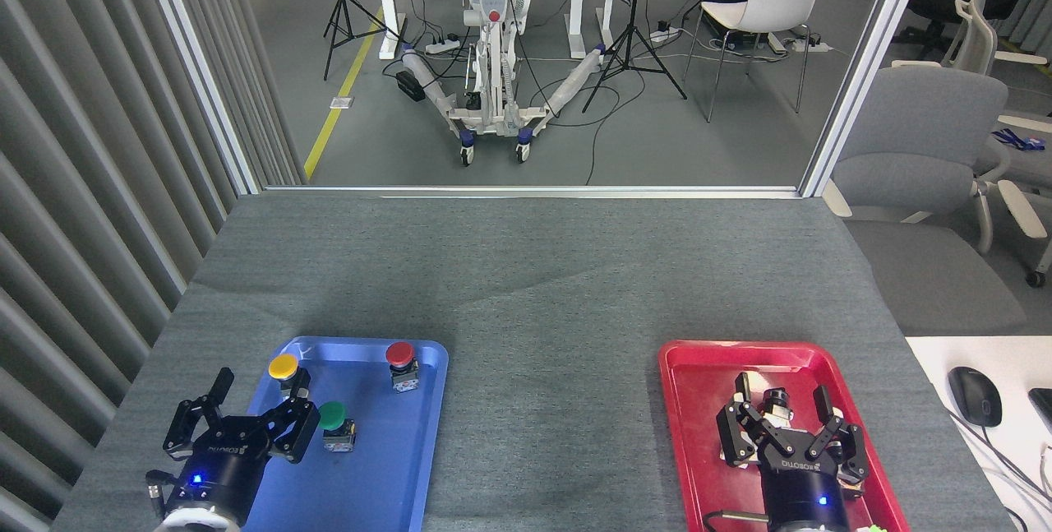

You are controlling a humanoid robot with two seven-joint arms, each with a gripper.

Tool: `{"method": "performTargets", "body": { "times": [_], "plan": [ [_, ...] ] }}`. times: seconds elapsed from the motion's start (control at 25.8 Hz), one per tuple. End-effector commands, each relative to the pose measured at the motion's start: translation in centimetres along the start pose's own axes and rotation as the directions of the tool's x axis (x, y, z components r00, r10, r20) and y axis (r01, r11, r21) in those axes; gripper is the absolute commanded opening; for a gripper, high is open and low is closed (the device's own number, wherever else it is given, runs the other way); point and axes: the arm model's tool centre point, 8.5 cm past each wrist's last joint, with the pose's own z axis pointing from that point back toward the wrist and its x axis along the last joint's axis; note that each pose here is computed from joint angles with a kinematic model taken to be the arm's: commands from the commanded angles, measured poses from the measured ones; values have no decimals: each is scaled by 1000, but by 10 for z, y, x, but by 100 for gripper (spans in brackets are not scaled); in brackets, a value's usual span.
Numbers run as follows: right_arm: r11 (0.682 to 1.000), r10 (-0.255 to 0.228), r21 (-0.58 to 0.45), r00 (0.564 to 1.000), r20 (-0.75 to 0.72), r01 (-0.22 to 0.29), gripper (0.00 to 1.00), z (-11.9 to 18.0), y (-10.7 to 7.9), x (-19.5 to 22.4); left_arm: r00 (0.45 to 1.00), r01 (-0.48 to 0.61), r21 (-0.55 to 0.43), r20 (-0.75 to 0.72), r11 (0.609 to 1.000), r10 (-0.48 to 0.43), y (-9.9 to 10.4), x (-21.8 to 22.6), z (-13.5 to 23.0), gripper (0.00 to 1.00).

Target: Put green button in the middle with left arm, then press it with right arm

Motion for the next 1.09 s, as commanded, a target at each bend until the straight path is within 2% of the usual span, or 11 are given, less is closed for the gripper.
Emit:
{"method": "performTargets", "body": {
  "times": [0.0,0.19,1.05],
  "plan": [
    [1000,0,0,1000,1,0,100,0,0,0,1000,-18,-23,10,1000,18,-2,1,-1,99],
    [1000,0,0,1000,-1,0,100,0,0,0,999,-25,3,35,1000,25,6,4,2,99],
    [1000,0,-2,1000,-2,0,100,-1,-1,0,999,-14,9,43,1000,14,2,5,5,99]
  ]
}}
